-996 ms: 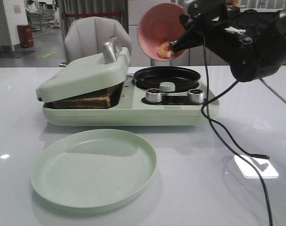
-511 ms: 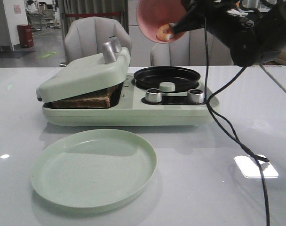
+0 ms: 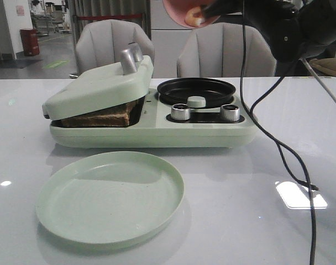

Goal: Make breakfast with bread and shrimp
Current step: 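Tilt the pink bowl with the right gripper to pour shrimp into the pan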

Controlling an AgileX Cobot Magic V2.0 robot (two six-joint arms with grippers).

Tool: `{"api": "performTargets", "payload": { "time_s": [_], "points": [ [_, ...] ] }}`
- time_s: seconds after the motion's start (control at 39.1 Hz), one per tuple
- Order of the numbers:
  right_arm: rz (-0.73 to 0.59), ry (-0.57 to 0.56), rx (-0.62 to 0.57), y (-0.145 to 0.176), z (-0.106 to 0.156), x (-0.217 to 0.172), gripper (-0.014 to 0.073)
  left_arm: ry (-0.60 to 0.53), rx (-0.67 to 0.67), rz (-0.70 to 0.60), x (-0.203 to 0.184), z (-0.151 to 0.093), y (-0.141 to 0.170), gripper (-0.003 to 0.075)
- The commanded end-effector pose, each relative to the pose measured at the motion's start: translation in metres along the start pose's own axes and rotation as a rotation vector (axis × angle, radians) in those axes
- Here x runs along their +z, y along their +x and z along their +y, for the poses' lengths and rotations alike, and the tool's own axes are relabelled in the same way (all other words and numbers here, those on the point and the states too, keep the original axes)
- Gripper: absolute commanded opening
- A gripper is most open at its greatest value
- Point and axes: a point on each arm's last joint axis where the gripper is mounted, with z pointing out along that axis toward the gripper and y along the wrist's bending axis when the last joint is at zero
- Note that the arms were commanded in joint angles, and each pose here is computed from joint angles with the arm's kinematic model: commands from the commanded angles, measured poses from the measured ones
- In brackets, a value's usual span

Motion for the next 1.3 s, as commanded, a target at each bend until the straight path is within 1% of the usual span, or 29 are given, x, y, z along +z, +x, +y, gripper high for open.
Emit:
{"api": "performTargets", "payload": {
  "time_s": [0.0,0.13,0.33,0.61,0.79,0.87,0.97,1.07,1.15,1.2,1.28],
  "points": [
    [-0.257,0.125,-0.01,-0.057,-0.031,0.014,0.014,-0.008,-0.024,-0.083,-0.002,0.001,-0.014,0.0113],
    [-0.251,0.145,-0.007,-0.056,-0.035,0.014,0.014,-0.007,-0.027,-0.082,-0.002,0.001,-0.014,0.0113],
    [-0.231,0.207,0.011,-0.052,-0.045,0.013,0.014,-0.007,-0.027,-0.082,-0.002,0.001,-0.014,0.0113],
    [-0.222,0.226,-0.006,-0.048,-0.057,0.011,0.014,-0.007,-0.027,-0.082,-0.002,0.001,-0.014,0.0113],
    [-0.221,0.223,-0.01,-0.047,-0.058,0.011,0.014,-0.007,-0.027,-0.082,-0.002,0.001,-0.014,0.0113],
    [-0.227,0.19,-0.024,-0.046,-0.054,0.011,0.014,-0.007,-0.027,-0.082,-0.002,0.001,-0.014,0.0113],
    [-0.253,0.097,-0.066,-0.048,-0.045,0.011,0.014,-0.007,-0.027,-0.082,-0.002,0.001,-0.014,0.0113],
    [-0.281,-0.012,-0.142,-0.05,-0.034,0.011,0.014,-0.007,-0.027,-0.082,-0.002,0.001,-0.014,0.0113],
    [-0.281,-0.063,-0.211,-0.05,-0.029,0.011,0.014,-0.007,-0.027,-0.082,-0.002,0.001,-0.014,0.0113],
    [-0.268,-0.078,-0.265,-0.048,-0.027,0.011,0.014,-0.007,-0.027,-0.082,-0.002,0.001,-0.014,0.0113],
    [-0.242,-0.084,-0.313,-0.045,-0.026,0.012,0.014,-0.007,-0.027,-0.082,-0.002,0.001,-0.014,0.0113]
  ]
}}
